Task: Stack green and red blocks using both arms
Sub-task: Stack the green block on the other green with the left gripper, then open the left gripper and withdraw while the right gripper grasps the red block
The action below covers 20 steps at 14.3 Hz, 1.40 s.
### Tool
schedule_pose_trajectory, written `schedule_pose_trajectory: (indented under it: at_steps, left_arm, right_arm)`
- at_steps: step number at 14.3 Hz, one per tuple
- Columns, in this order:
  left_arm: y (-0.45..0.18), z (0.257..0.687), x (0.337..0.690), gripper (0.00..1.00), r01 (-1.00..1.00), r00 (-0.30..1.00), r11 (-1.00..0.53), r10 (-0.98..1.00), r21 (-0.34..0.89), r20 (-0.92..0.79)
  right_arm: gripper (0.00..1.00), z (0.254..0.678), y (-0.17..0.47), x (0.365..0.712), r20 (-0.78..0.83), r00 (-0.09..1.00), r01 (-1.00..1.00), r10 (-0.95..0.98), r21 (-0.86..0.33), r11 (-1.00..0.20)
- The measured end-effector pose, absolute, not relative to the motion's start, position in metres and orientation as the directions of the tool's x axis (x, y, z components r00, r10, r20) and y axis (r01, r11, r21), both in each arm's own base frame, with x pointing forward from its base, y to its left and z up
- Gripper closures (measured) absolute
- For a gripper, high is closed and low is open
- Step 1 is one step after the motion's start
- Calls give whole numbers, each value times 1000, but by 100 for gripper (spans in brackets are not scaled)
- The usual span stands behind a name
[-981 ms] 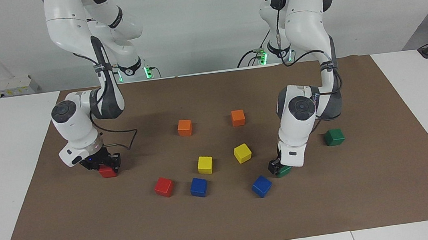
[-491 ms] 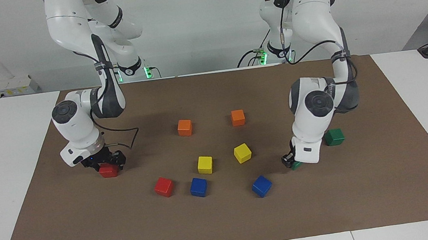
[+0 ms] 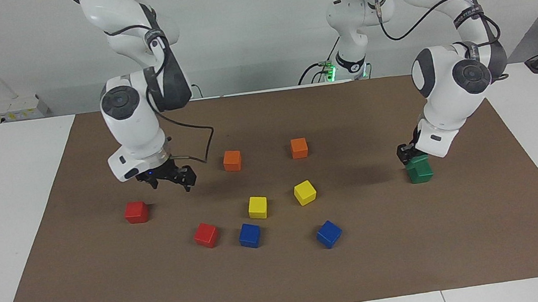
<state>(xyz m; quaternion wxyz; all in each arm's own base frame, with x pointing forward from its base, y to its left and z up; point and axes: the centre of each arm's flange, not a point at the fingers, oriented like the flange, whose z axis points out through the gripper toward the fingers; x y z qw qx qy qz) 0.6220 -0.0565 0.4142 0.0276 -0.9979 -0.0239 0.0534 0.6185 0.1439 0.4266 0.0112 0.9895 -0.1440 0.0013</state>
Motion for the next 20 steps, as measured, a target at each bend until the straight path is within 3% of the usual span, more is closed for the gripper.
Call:
schedule_pose_trajectory:
  at_steps: [4, 8, 20]
  left_arm:
    - [-8, 384, 617, 45, -1, 996, -999, 2, -41, -85]
    - [3, 372, 616, 45, -6, 998, -999, -4, -35, -57]
    - [-3, 363, 616, 45, 1, 1000, -1000, 1, 5, -25]
  right_arm:
    - [0, 397, 194, 651, 6, 933, -359, -359, 12, -933]
    - [0, 354, 190, 685, 61, 935, -350, -348, 30, -936]
    - [0, 312, 167, 721, 102, 950, -299, -296, 13, -954]
